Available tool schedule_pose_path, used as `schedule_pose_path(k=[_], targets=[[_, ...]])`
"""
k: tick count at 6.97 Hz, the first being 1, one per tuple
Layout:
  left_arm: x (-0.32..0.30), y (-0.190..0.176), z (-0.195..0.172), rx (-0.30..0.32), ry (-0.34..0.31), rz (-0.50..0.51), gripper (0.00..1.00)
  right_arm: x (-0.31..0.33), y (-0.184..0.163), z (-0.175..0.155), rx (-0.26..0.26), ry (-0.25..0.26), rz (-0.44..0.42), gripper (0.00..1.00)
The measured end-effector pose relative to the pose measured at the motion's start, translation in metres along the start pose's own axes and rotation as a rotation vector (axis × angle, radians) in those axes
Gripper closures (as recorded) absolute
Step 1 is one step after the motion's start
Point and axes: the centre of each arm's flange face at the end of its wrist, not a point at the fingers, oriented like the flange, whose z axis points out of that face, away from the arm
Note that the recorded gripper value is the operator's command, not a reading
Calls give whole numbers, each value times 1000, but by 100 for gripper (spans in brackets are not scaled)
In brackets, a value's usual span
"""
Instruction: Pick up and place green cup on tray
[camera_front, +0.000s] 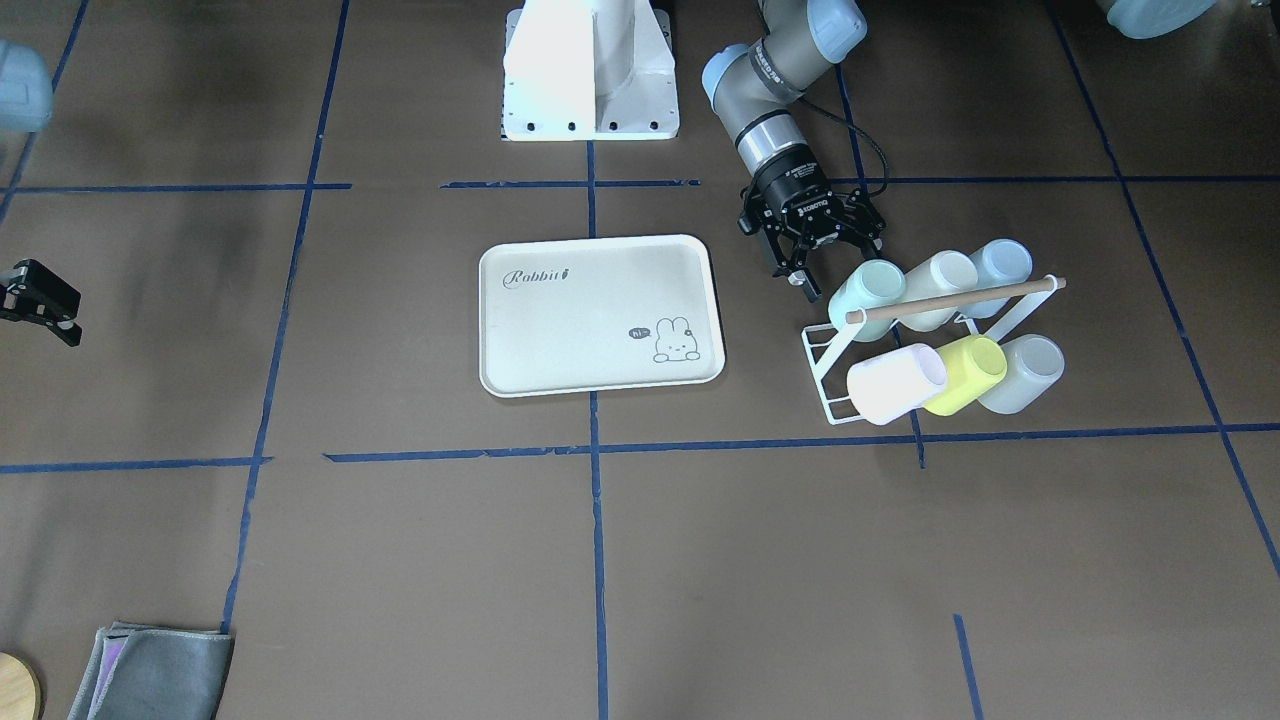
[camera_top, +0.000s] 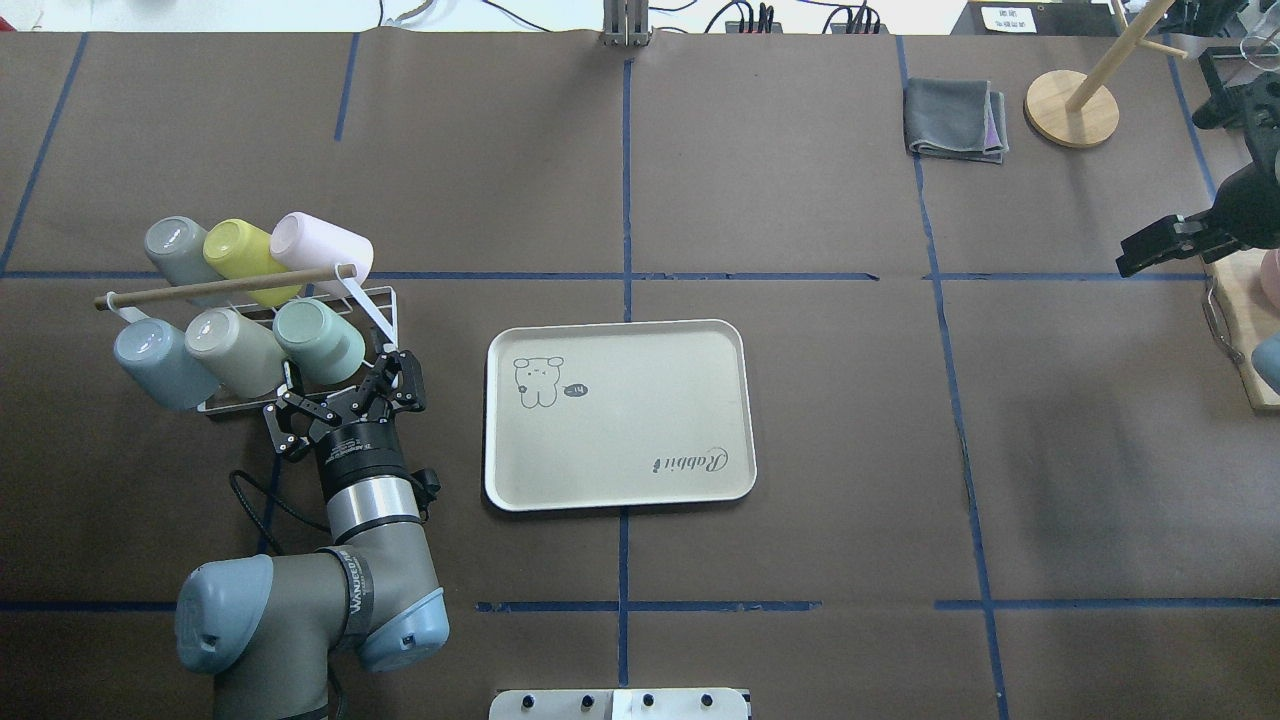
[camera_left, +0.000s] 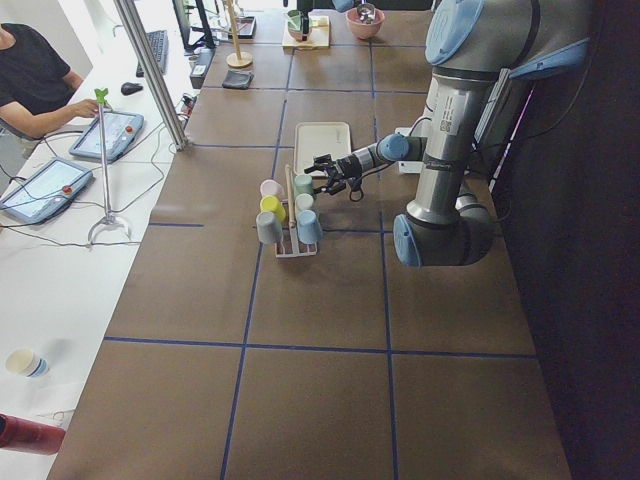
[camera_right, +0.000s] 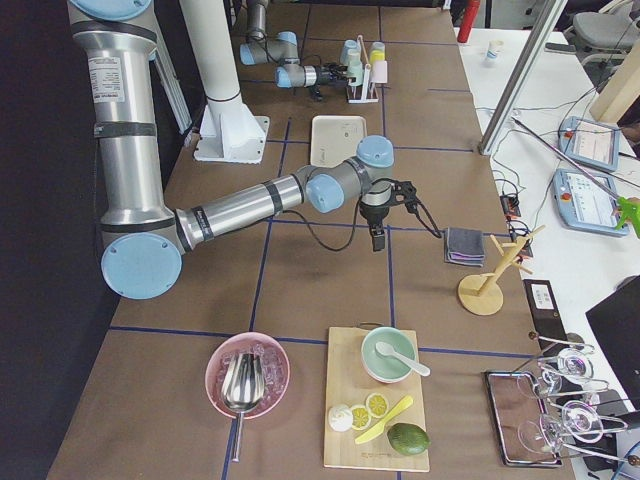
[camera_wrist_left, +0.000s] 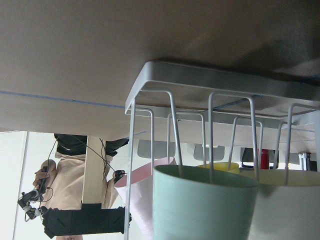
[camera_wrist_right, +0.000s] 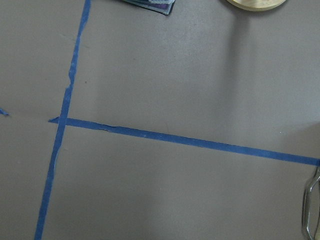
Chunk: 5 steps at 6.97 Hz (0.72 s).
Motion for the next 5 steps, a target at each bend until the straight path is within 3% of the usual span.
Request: schedule_pose_path(k=[4,5], targets=[[5,-14,20,-25,17,12,2,0,-2,1,0,2,1,0],[5,-13,23,-28,20,10,7,1,-3,2,0,3,2,0]])
